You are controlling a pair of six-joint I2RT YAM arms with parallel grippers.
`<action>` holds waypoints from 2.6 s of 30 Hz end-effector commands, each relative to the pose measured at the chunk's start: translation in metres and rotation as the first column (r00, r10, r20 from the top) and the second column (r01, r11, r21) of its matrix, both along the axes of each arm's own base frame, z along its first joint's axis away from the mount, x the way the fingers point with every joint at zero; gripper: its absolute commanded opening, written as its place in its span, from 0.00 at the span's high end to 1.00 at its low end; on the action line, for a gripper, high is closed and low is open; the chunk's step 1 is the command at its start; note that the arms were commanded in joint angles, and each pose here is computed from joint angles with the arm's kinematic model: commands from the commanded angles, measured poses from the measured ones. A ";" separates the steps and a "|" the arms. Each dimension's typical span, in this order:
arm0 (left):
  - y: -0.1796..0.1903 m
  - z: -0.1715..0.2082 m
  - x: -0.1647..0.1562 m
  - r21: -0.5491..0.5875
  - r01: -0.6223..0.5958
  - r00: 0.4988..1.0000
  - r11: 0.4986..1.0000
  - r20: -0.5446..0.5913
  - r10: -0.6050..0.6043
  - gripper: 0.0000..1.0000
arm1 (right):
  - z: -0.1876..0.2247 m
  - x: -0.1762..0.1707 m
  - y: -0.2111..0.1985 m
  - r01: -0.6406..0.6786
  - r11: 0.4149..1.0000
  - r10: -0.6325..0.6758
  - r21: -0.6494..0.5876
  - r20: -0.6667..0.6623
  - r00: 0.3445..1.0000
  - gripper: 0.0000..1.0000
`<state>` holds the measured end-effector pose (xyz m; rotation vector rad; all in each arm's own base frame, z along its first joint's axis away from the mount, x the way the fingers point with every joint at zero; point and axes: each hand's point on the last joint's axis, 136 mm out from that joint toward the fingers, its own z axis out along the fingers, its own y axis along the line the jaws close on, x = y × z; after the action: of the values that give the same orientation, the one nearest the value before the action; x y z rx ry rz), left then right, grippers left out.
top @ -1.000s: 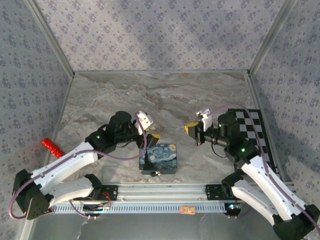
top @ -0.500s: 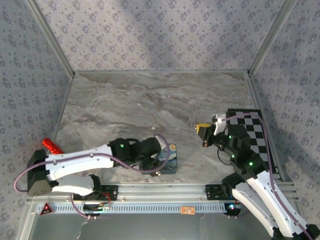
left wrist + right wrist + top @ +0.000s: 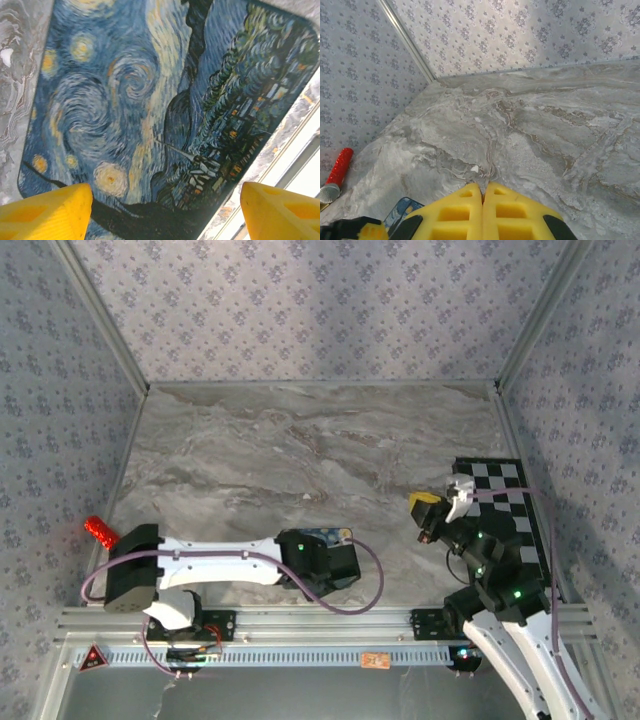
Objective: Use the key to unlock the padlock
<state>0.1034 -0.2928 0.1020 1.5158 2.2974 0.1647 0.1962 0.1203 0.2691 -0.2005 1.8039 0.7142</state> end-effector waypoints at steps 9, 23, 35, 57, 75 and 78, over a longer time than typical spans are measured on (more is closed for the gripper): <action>0.001 -0.014 0.026 0.078 -0.018 0.997 0.997 0.077 0.012 0.22 | -0.016 0.002 -0.006 0.044 0.999 -0.043 0.017 -0.053 0.998 1.00; 0.000 -0.017 0.096 0.007 -0.092 0.990 0.996 0.107 0.091 0.23 | -0.014 0.006 -0.006 0.049 0.999 -0.048 0.020 -0.060 0.997 1.00; 0.010 -0.014 0.182 -0.068 -0.186 0.969 0.980 0.150 0.194 0.23 | -0.017 0.009 -0.005 0.056 0.998 -0.053 0.038 -0.075 0.996 1.00; 0.019 0.040 0.123 -0.632 -0.660 0.723 0.406 -0.388 0.572 0.26 | -0.022 0.014 0.001 0.038 0.998 -0.032 0.051 -0.106 0.994 1.00; 0.015 -0.021 0.142 -0.680 -0.684 0.663 0.264 -0.429 0.613 0.42 | -0.024 0.006 0.008 -0.005 0.993 0.017 0.117 -0.100 0.995 1.00; 0.014 -0.029 0.148 -0.680 -0.685 0.655 0.259 -0.420 0.628 0.44 | -0.024 0.005 0.008 -0.007 0.993 0.019 0.120 -0.095 0.995 1.00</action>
<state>0.2351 -0.2712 0.0611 0.0411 2.4454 -0.6342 0.2034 0.1266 0.2412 -0.1021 1.8702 0.8204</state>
